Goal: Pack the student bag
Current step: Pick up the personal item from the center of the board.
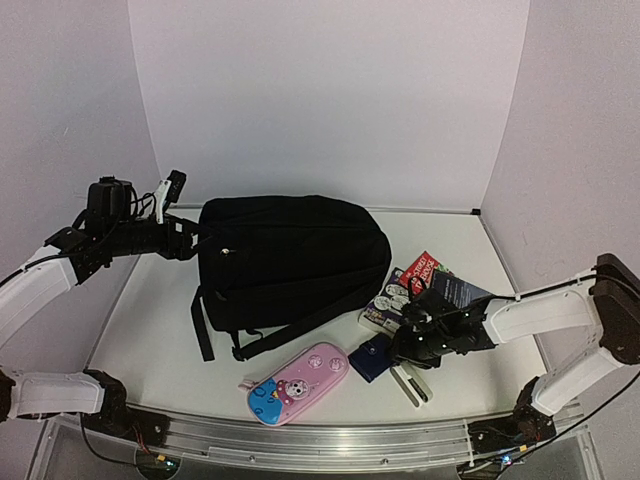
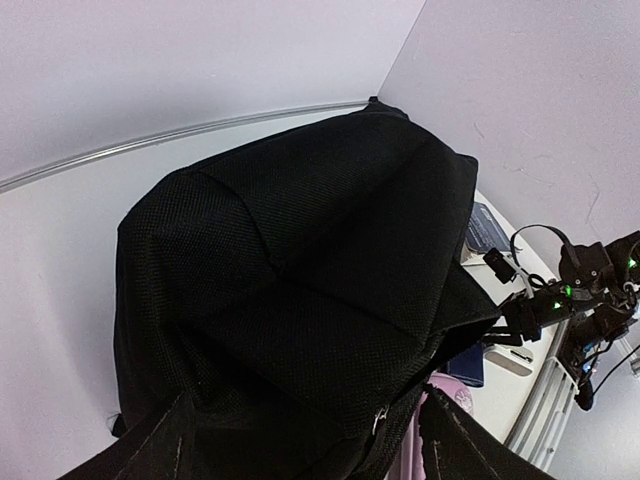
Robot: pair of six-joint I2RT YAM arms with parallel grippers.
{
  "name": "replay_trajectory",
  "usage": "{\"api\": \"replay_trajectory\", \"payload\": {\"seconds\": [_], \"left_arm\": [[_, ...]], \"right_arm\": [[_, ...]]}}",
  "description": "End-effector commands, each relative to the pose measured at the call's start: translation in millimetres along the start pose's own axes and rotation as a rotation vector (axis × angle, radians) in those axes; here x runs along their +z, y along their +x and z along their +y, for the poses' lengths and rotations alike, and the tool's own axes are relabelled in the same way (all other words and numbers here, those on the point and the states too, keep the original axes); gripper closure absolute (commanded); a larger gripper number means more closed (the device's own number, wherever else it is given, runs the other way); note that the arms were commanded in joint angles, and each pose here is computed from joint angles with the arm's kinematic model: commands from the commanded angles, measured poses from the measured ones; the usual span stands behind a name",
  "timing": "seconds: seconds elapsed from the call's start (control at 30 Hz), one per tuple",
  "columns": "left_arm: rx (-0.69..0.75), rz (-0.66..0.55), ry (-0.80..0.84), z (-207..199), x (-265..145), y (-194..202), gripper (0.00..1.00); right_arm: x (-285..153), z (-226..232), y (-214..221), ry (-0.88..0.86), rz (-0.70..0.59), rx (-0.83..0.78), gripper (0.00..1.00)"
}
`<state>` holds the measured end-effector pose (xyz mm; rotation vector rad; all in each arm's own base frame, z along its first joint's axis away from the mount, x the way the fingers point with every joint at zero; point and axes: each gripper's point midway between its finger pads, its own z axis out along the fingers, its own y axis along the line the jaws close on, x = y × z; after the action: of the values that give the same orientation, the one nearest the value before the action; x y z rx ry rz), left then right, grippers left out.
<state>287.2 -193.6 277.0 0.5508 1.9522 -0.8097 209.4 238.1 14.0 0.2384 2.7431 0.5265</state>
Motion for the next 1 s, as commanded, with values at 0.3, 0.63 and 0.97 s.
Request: {"api": "replay_trajectory", "payload": {"seconds": [0.3, 0.63, 0.97], "left_arm": [[0.031, -0.043, 0.023, -8.0, -5.1, -16.1, 0.27], [0.068, -0.041, 0.045, -13.4, -7.0, -18.5, 0.27], [0.052, -0.104, 0.259, -71.9, -32.6, -89.0, 0.31]], "right_arm": [[21.7, 12.1, -10.2, -0.038, -0.047, 0.073, 0.66], [20.0, 30.2, -21.9, -0.154, -0.106, 0.162, 0.99], [-71.0, 86.3, -65.7, -0.415, -0.283, 0.091, 1.00]]}}
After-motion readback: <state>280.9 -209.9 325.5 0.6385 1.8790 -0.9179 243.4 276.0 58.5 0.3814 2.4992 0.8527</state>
